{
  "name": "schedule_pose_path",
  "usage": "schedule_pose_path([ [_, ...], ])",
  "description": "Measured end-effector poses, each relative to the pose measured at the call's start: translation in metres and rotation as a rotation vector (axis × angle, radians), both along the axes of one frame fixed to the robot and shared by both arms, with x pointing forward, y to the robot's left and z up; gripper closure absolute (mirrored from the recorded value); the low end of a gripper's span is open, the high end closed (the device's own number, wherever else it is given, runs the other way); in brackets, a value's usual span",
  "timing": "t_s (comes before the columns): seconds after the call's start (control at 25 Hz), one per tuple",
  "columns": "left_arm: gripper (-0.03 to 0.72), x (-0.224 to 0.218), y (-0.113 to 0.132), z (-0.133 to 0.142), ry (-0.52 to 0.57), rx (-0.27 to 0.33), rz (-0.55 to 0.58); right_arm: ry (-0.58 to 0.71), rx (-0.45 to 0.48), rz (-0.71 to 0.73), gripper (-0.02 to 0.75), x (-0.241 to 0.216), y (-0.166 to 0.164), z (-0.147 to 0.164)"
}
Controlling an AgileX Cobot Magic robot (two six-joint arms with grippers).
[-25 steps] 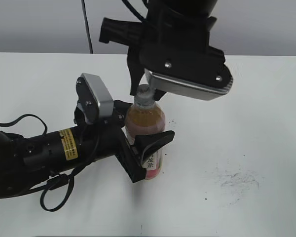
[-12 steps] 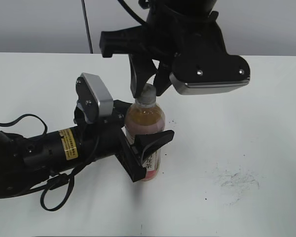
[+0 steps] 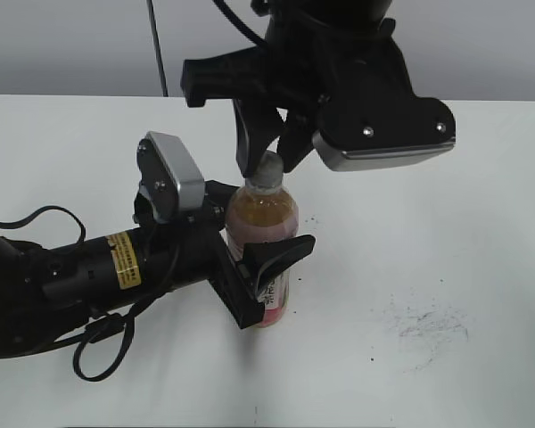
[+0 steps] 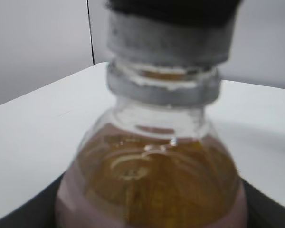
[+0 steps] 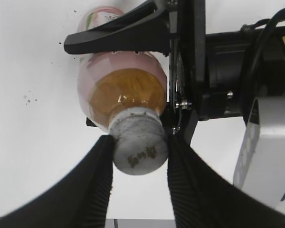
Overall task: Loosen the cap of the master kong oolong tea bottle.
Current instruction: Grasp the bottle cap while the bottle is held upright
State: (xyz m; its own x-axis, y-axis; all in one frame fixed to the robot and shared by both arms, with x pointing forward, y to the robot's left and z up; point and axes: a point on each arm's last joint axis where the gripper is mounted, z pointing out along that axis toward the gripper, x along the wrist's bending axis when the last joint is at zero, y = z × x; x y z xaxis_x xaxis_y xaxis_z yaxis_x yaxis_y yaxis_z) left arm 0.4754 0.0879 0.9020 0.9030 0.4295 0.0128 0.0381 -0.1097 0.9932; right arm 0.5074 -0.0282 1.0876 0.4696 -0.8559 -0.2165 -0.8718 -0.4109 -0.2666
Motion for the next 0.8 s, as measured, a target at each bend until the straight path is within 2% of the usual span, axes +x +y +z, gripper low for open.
schedule_pose_path([
  [0.48,0.244,0.0,0.0,0.0,-0.001,-0.001,-0.003,-0.013,-0.003,-0.013,0.472,-0.001,-0.003,0.004],
  [0.8,0.244,0.001,0.0,0.0,0.011,-0.007,0.01,-0.03,0.027,-0.037,0.472,-0.002,-0.004,0.018],
])
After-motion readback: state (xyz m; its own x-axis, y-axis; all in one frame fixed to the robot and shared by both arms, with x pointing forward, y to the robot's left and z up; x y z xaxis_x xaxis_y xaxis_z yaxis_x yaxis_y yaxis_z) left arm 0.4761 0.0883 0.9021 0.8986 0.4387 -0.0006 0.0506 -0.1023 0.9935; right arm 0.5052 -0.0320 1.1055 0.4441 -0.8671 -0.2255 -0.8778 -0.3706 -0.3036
